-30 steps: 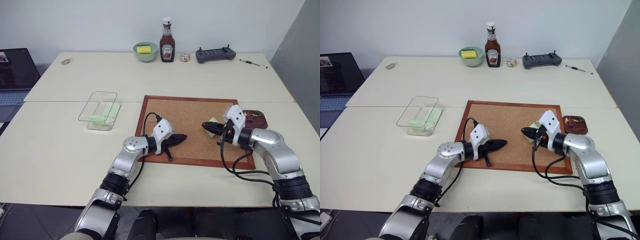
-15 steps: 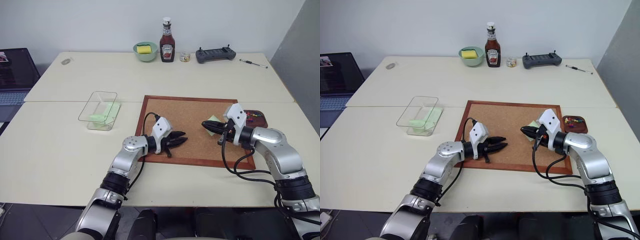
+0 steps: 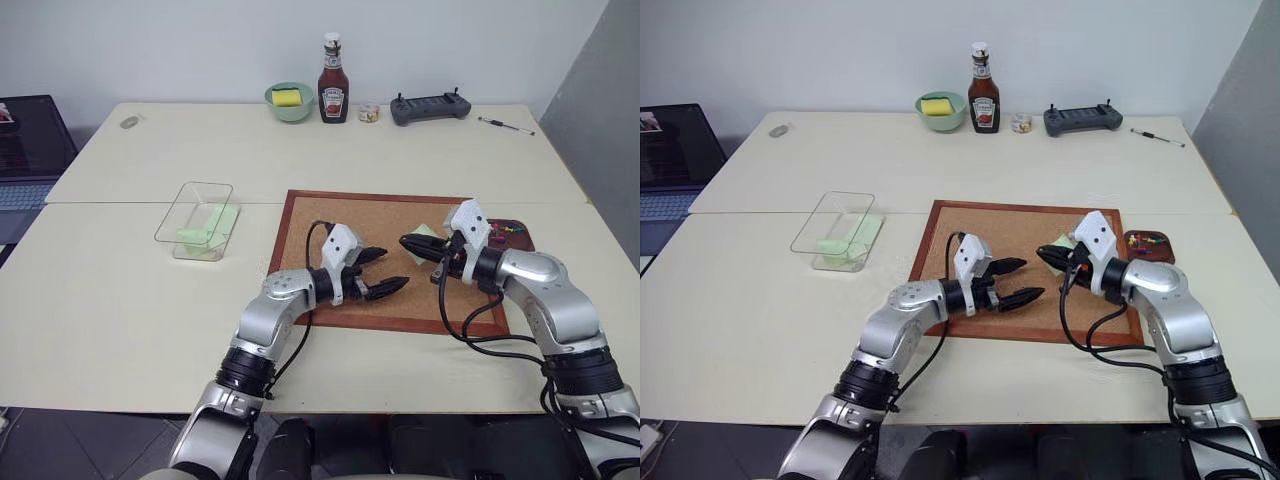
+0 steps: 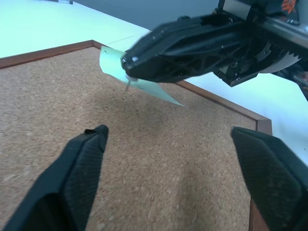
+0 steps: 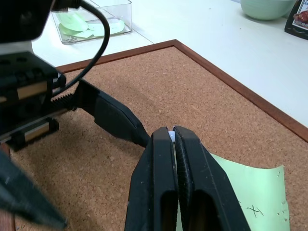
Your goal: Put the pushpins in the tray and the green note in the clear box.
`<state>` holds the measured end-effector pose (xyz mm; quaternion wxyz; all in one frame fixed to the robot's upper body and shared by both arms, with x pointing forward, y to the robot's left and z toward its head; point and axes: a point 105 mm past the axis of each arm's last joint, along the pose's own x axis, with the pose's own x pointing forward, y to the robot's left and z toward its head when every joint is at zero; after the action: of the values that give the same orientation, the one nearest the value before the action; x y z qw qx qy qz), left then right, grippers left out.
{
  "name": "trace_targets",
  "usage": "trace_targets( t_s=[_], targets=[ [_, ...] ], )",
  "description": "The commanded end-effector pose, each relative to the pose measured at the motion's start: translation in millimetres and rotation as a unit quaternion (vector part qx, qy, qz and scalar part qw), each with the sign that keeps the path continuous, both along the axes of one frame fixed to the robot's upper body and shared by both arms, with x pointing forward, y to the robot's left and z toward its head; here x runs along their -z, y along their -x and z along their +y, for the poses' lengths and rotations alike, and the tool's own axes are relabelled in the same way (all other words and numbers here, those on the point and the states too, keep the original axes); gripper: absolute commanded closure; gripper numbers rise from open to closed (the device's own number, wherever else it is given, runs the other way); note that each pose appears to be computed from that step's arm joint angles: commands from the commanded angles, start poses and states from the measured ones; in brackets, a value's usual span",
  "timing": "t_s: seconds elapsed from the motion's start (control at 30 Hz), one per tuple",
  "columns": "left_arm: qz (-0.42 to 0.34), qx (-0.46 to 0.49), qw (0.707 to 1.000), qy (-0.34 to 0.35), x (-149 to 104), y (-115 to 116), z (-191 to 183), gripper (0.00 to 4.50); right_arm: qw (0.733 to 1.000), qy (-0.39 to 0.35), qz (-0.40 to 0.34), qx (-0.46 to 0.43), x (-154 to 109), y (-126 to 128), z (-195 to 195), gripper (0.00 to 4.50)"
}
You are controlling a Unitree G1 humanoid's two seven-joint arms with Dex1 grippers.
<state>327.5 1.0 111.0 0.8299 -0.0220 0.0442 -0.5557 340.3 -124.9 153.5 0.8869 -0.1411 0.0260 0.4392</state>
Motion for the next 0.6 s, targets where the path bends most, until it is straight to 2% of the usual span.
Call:
trace_targets(
  t_s=[0.03, 0.6],
  targets=[
    [-0.011, 0.000, 1.000, 0.027, -19, -2, -7, 0.01, 1.000, -0.009, -0.028, -0.009, -17, 2, 6, 4.50],
    [0.049, -0.031, 0.995, 0.078, -25, -22, -32, 0.01, 0.999, -0.010, -0.031, -0.019, -20, 4, 12, 4.50]
  ],
)
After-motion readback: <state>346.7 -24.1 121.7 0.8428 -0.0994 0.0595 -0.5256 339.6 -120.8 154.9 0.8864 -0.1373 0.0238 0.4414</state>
